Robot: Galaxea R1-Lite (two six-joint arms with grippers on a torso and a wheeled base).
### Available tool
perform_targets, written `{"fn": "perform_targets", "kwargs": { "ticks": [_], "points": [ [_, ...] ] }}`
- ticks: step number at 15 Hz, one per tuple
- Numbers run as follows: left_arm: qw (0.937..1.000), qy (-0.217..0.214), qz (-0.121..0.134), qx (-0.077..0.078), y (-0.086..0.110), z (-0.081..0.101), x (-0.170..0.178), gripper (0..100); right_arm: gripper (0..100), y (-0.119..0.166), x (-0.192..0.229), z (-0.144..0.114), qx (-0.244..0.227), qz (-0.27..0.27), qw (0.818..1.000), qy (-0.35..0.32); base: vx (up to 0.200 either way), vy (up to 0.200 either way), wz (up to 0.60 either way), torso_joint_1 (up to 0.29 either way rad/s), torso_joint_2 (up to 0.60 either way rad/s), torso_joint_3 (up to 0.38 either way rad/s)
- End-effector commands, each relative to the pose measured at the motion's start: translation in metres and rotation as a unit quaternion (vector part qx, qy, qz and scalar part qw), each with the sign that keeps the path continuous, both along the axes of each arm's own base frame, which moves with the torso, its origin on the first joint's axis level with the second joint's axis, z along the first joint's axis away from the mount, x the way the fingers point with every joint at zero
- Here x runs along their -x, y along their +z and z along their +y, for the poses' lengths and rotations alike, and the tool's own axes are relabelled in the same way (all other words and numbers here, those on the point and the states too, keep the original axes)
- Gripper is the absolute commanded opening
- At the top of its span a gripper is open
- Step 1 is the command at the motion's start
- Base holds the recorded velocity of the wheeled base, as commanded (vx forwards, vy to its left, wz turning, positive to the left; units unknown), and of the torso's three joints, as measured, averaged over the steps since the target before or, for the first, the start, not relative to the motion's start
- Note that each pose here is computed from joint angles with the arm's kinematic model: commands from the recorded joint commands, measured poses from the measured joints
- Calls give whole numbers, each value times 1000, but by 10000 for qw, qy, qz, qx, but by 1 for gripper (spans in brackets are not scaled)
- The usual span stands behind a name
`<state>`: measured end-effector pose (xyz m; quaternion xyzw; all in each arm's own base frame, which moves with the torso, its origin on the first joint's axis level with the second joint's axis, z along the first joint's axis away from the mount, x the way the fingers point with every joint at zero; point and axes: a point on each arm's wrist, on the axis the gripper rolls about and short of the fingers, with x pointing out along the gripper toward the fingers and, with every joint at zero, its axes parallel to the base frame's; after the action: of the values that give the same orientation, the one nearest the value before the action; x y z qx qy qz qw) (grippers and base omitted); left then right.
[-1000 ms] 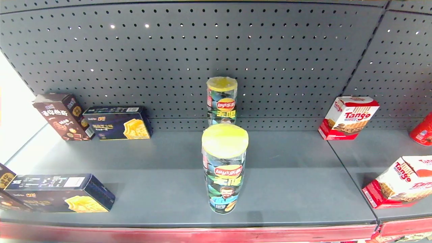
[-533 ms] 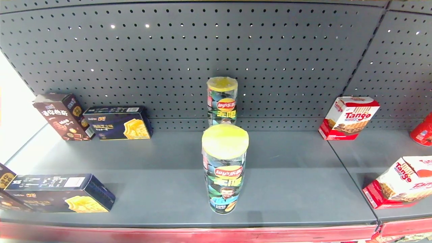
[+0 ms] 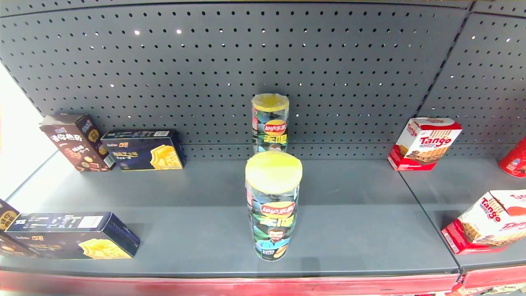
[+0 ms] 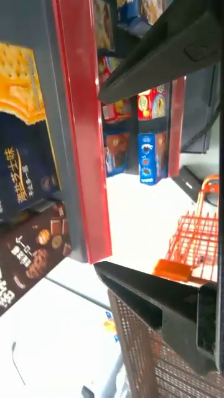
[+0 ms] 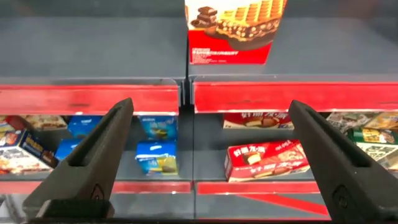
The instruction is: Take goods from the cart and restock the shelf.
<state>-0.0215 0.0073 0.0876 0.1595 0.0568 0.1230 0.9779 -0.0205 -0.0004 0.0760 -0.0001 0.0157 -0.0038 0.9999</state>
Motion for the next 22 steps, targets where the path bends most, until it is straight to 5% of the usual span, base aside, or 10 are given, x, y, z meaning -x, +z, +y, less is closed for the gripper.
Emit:
{"fn": "perform_targets", "kwargs": {
  "ticks": [1, 6, 8, 11, 16, 17, 18, 19, 20, 22],
  "points": [
    [9999, -166, 9, 1, 0, -3, -1, 100, 100, 0, 1, 0, 0, -96, 10000, -15, 0, 0, 0, 0, 0, 0],
    [9965, -722, -31, 423, -1, -2, -2, 100, 100, 0, 1, 0, 15, -96, 10000, -15, 0, 0, 0, 0, 0, 0],
    [9933, -687, -110, 926, -2, -2, -2, 100, 100, 0, 1, 0, 15, -96, 10000, -15, 0, 0, 0, 0, 0, 0],
    [9895, -825, -194, 1167, -3, -5, -3, 100, 100, 0, 1, 0, 15, -96, 10000, -15, 0, 0, 0, 0, 0, 0],
    [9652, -2040, -107, 1632, -4, -13, -3, 100, 100, 0, 1, 0, 15, -96, 10000, -15, 0, 0, 0, 0, 0, 0],
    [9617, -2205, -89, 1626, -4, -14, -3, 100, 100, 0, 1, 0, 15, -96, 10000, -15, 0, 0, 0, 0, 0, 0],
    [9644, -2138, -98, 1553, -4, -14, -3, 100, 100, 0, 1, 0, 15, -96, 10000, -15, 0, 0, 0, 0, 0, 0],
    [9852, -1145, -104, 1271, -9, -9, -3, 100, 100, 0, 1, 0, 15, -96, 10000, -15, 0, 0, 0, 0, 0, 0],
    [9882, -521, -209, 1427, -11, -6, -4, 100, 100, 0, 1, 0, 15, -96, 10000, -15, 0, 0, 0, 0, 0, 0],
    [9866, -748, -284, 1423, -11, -6, -4, 100, 100, 0, 1, 0, 7, -96, 10000, -15, 0, 0, 0, 0, 0, 0]
  ]
}}
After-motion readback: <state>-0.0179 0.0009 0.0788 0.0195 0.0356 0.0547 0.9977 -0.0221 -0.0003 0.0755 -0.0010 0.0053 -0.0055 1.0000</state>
